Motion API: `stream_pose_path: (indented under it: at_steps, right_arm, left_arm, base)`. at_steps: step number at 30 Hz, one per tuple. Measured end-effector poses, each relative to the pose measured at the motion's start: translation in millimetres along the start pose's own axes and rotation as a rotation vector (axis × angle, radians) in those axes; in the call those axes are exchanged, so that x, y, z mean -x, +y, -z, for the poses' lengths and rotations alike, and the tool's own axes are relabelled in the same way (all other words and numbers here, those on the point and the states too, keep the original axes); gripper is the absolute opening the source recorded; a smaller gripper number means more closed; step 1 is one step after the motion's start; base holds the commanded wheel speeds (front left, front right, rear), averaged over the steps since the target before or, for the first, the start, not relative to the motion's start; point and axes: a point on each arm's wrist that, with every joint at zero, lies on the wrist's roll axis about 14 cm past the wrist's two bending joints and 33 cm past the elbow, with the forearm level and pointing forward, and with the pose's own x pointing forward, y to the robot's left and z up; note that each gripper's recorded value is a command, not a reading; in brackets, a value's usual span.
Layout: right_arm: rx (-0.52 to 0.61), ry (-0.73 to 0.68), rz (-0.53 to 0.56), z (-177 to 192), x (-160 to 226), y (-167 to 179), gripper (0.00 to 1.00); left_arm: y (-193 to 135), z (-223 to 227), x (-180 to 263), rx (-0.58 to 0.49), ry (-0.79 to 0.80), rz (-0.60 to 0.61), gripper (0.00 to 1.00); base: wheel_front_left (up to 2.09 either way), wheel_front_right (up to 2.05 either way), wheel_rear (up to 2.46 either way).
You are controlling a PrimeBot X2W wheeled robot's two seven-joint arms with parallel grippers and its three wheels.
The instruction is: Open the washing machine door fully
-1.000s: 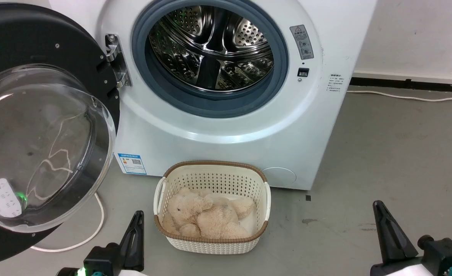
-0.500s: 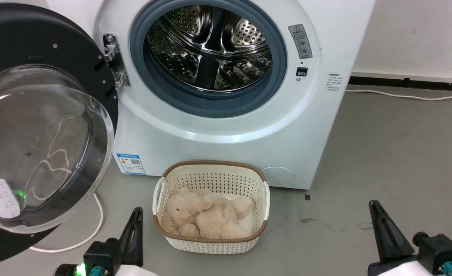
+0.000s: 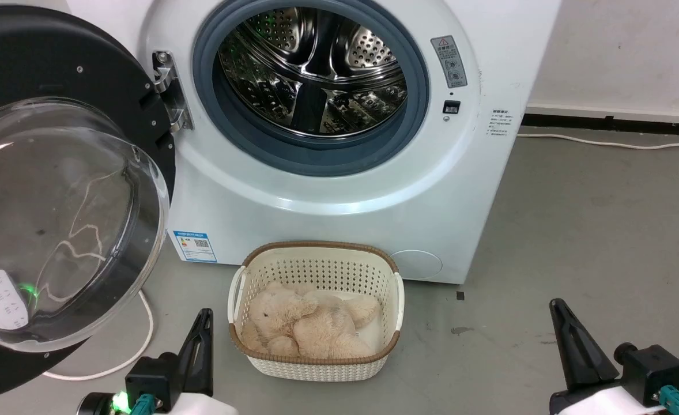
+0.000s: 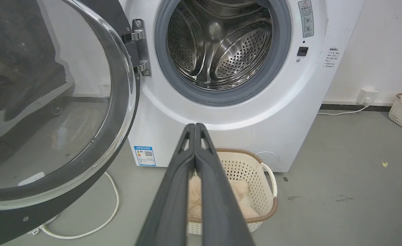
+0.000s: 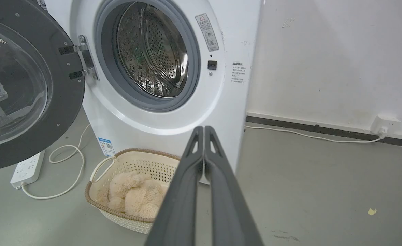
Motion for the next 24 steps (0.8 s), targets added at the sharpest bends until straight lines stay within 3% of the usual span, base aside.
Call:
stream_pose_path:
  at_steps: [24]
  right_arm:
    - [0.026,0.044,-0.006,2.8,-4.4,1.3,0.00]
  left_arm:
    - [2.4,-3.3,-7.9,-0.024,0.021,-0.006,0.00]
  base:
    - [0.00,0.00,0.00]
